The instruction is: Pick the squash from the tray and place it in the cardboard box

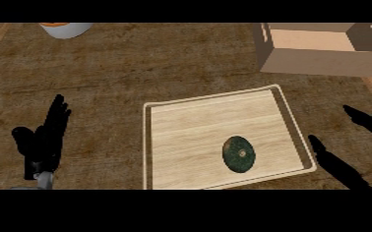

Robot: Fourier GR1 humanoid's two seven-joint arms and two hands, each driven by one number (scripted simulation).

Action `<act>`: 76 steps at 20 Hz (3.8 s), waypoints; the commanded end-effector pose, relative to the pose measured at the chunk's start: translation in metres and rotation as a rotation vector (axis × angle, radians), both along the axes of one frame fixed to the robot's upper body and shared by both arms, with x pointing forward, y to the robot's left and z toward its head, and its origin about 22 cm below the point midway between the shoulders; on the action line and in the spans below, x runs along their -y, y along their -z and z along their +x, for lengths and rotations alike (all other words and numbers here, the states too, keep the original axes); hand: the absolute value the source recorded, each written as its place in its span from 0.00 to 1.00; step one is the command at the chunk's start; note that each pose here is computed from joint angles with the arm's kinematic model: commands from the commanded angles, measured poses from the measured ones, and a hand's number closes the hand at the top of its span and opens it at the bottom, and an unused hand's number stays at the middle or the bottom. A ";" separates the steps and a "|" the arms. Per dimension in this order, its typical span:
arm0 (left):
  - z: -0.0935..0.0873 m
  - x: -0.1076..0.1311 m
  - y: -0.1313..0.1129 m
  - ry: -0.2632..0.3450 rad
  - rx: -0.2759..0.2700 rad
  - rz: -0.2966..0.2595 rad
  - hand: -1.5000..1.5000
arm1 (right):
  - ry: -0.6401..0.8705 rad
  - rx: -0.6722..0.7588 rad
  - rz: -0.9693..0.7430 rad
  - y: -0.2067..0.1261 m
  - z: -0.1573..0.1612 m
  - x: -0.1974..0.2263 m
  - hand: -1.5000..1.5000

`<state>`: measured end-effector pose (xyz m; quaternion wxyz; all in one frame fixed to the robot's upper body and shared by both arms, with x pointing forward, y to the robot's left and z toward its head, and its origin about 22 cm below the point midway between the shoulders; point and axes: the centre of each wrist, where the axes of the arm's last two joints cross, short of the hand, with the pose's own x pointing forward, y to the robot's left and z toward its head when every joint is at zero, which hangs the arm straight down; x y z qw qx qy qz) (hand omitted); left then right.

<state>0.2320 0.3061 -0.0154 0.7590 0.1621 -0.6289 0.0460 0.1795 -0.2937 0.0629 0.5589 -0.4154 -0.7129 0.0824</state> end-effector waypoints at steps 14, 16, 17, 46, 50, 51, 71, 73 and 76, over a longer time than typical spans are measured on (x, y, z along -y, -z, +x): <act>0.022 0.020 -0.002 0.048 0.014 0.009 0.50 | 0.161 -0.480 -0.163 -0.086 -0.107 -0.063 0.00; 0.025 0.032 0.008 0.068 0.012 -0.003 0.50 | 0.143 -0.524 -0.133 -0.090 -0.101 -0.072 0.00; 0.023 0.036 0.012 0.054 0.007 -0.012 0.50 | 0.156 -0.537 -0.133 -0.096 -0.094 -0.072 0.00; 0.025 0.026 0.012 0.064 0.008 0.002 0.50 | 0.252 -0.865 -0.163 -0.063 -0.020 -0.187 0.00; 0.025 0.036 0.021 0.058 0.017 -0.004 0.50 | 0.260 -0.905 -0.158 -0.058 -0.010 -0.183 0.00; 0.033 0.043 0.017 0.070 0.025 0.007 0.50 | 0.260 -0.878 -0.152 -0.062 -0.006 -0.184 0.00; 0.029 0.037 0.015 0.055 0.018 -0.011 0.50 | 0.307 -0.999 -0.203 -0.035 0.013 -0.174 0.00; 0.033 0.022 0.004 0.057 0.012 0.002 0.50 | 0.304 -1.003 -0.197 -0.035 0.031 -0.172 0.00; 0.033 0.016 0.004 0.056 0.014 0.000 0.50 | 0.298 -1.011 -0.186 -0.022 0.031 -0.170 0.00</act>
